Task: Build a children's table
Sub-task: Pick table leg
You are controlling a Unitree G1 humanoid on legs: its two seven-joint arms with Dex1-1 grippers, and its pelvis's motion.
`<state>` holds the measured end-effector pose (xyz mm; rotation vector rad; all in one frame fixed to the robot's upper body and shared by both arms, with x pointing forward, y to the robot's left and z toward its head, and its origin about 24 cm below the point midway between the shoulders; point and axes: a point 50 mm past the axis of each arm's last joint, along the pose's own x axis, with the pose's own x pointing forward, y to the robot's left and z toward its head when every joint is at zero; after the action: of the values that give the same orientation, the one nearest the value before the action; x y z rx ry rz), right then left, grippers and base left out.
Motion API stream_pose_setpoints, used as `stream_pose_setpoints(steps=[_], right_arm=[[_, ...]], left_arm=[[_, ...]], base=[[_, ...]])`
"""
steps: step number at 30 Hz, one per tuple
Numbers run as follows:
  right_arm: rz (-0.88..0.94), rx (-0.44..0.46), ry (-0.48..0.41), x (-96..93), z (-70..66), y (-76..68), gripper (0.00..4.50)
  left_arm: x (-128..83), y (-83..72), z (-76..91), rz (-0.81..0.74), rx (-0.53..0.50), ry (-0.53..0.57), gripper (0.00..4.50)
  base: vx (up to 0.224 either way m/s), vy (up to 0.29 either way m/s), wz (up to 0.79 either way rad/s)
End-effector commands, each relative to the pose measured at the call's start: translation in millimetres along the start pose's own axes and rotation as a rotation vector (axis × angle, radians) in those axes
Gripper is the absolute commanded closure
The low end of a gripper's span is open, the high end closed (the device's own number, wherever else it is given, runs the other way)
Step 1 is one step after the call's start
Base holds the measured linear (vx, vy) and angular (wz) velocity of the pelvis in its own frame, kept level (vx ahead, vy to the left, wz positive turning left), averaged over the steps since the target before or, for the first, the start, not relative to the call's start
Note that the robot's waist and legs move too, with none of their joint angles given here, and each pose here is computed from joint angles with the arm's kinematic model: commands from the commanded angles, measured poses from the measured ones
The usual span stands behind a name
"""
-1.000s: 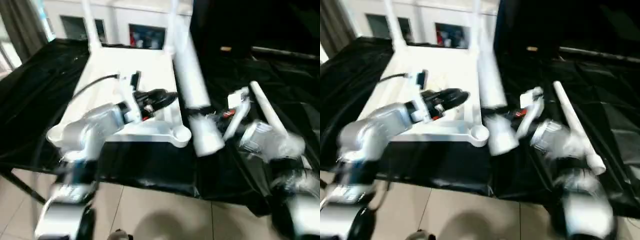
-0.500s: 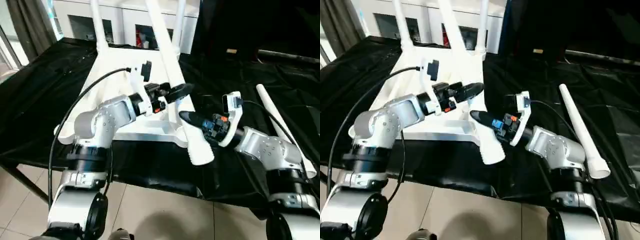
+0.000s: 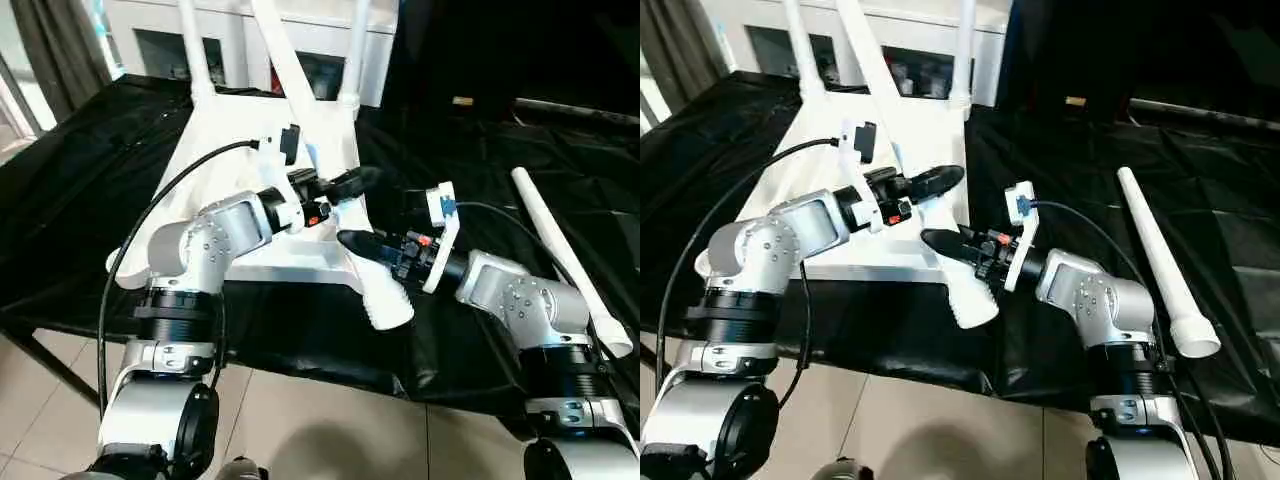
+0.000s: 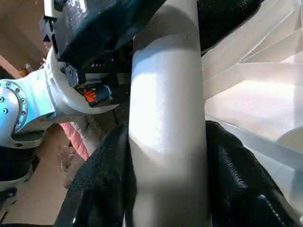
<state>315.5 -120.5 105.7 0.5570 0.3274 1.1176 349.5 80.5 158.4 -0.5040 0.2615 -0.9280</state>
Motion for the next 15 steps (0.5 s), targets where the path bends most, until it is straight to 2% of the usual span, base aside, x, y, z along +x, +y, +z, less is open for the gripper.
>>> stream_pose_setpoints(steps=[1,9,11,15], right_arm=[[-0.008,-0.026,-0.008,0.3,4.6,1.5,2.67],[-0.033,-0.038,-0.012,-3.6,5.2,-1.0,2.67],[-0.036,-0.043,-0.013,-3.8,5.4,-0.6,2.67],[-0.066,-0.085,-0.009,-4.3,6.5,-1.6,2.67]], left_arm=[[4,-8.5,4.6,-0.038,0.01,-0.012,1.33],[1,-5.1,11.2,-0.023,-0.008,-0.034,1.81],[2,-5.5,12.0,-0.024,-0.01,-0.038,2.09],[3,-6.9,16.3,-0.019,0.016,-0.056,2.27]], base=[[0.0,0.0,0.0],[0.0,0.0,0.0],[0.0,0.0,0.0],[0.0,0.0,0.0]])
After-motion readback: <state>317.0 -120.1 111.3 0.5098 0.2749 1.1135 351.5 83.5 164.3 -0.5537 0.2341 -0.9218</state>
